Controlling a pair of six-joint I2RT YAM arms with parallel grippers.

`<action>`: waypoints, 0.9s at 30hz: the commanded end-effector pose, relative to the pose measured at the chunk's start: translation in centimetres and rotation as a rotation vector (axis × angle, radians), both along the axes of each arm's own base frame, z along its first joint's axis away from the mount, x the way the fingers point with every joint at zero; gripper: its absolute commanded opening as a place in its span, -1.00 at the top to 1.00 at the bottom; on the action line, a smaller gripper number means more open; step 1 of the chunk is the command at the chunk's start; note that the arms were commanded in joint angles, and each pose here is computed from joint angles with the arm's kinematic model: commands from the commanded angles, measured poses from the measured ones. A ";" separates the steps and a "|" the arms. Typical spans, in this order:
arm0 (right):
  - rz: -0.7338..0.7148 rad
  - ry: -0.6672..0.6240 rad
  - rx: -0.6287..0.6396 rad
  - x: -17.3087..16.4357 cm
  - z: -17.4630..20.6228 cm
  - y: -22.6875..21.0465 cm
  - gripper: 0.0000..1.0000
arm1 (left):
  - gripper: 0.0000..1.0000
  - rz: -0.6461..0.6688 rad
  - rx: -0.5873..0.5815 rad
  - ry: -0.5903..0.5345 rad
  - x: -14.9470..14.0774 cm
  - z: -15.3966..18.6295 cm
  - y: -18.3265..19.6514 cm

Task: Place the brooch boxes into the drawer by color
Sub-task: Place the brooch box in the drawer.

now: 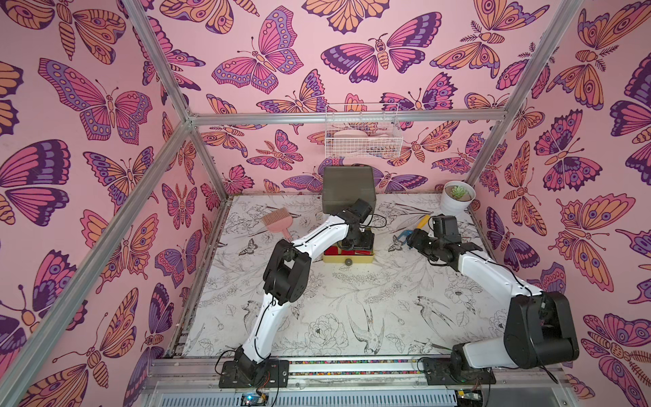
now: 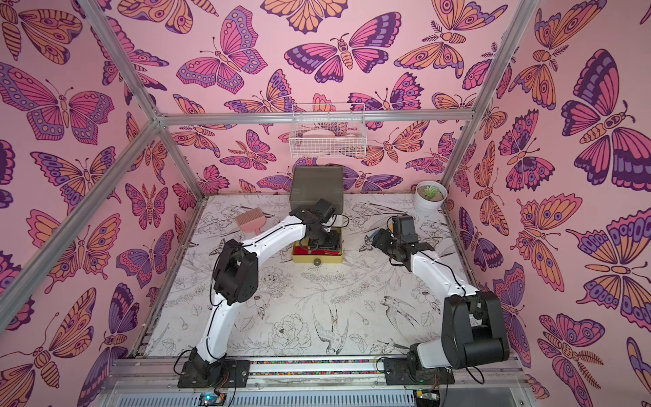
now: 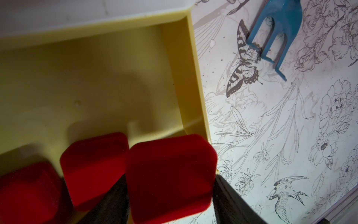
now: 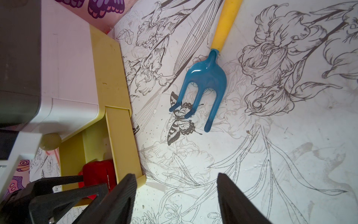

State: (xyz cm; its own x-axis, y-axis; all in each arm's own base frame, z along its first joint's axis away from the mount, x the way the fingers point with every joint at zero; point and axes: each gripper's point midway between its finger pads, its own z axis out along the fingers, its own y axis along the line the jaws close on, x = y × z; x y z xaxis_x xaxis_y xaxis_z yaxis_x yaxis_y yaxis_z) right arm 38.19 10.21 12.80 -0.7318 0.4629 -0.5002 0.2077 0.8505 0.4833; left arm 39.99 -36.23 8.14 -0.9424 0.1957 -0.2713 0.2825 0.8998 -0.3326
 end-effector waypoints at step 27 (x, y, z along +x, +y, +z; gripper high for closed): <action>0.212 -0.060 0.275 -2.1 1.1 11.3 -0.42 | -0.57 -0.033 -0.115 -0.341 -0.4 16.3 2.9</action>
